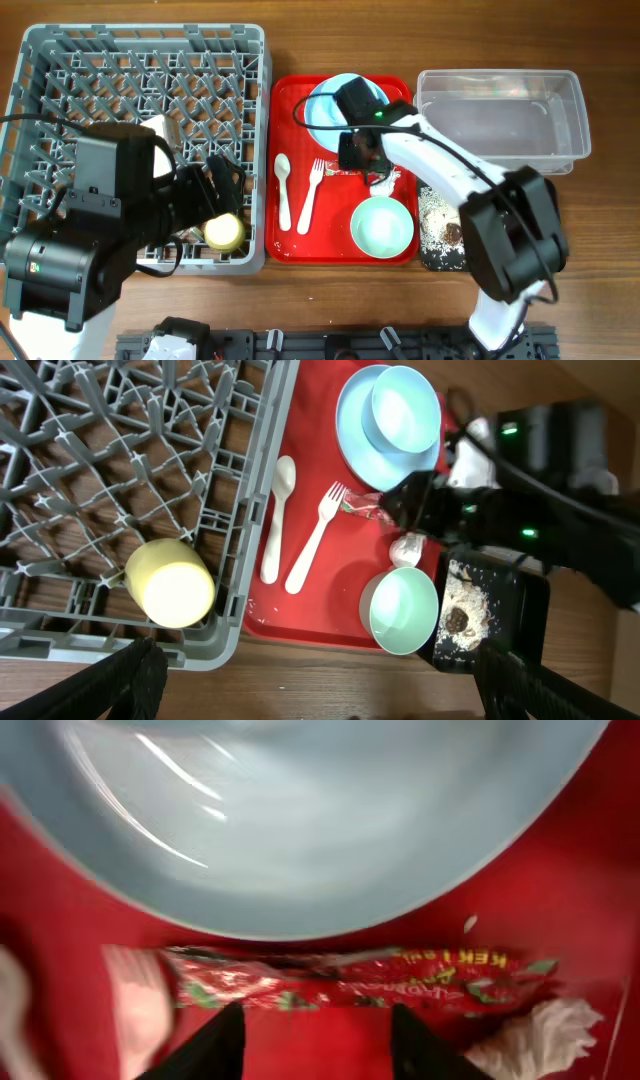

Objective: Sort waste into correct bins and load items into the dishwasher rack
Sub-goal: 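Grasp the red wrapper with the right gripper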

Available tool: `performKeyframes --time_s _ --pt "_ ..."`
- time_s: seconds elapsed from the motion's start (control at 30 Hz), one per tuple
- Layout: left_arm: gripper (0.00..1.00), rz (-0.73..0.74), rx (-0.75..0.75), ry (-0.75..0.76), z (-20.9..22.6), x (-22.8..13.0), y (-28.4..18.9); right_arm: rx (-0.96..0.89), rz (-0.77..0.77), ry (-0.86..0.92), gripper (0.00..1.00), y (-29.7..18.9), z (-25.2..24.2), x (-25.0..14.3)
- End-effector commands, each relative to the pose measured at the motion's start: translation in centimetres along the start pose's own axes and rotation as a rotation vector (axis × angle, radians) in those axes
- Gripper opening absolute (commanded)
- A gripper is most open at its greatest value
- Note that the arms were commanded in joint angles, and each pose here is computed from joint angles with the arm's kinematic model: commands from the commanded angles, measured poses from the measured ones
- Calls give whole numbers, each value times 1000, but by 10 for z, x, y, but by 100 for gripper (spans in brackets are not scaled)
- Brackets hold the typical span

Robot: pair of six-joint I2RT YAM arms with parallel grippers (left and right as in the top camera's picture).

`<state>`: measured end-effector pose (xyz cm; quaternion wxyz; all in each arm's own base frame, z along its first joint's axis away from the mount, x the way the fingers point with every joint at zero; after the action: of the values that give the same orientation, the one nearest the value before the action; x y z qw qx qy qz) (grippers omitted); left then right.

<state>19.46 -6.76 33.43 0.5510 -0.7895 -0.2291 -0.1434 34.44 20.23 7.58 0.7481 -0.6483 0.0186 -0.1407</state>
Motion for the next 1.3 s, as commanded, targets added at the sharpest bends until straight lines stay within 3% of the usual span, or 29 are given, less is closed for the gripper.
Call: performKeyframes --time_s 0.0,0.07,0.17,0.27,0.47,0.63,0.7,0.77,0.83,0.93,1.07,1.13,1.27 --pt "100 -9 -3 19 -1 1 -2 28 -51 -60 57 -11 6 7" --pt "100 -10 -3 18 -1 1 -2 38 -54 2 63 -5 8 9" --pt "100 -9 -3 18 -1 1 -2 12 -22 128 64 7 6 3" --pt "100 -9 -3 18 -1 1 -2 -17 7 131 63 20 5 -6" --pt "100 -9 -3 18 -1 1 -2 -94 20 178 60 39 -12 -20" --pt "100 -10 -3 18 -1 1 -2 -98 69 396 61 44 -16 -33" --pt "100 -9 -3 18 -1 1 -2 -159 94 406 56 42 -26 -41" --pt "100 -10 -3 18 -1 1 -2 -332 20 350 56 34 -56 -38" --pt "100 -9 -3 18 -1 1 -2 -360 -30 171 55 25 -57 -24" --pt "100 -10 -3 18 -1 1 -2 -195 -13 58 56 15 -28 -18" --pt "100 -9 -3 19 -1 1 -2 95 -5 43 57 -2 18 -10" --pt "100 -9 -3 18 -1 1 -2 111 -21 33 57 -8 21 -8" --pt "100 -9 -3 18 -1 1 -2 15 -120 -274 56 -19 8 3"
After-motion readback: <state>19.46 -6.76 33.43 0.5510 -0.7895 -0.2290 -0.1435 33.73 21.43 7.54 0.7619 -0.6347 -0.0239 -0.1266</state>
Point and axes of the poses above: each gripper's point midway between its finger pads, its own y axis out along the fingers, its own z axis along the line the jaws close on, x = y × z, the point moved 4 cm from there along -y, back along the fingers, and after that the axes turned 10 degrees about y, right-handed, at the moved point
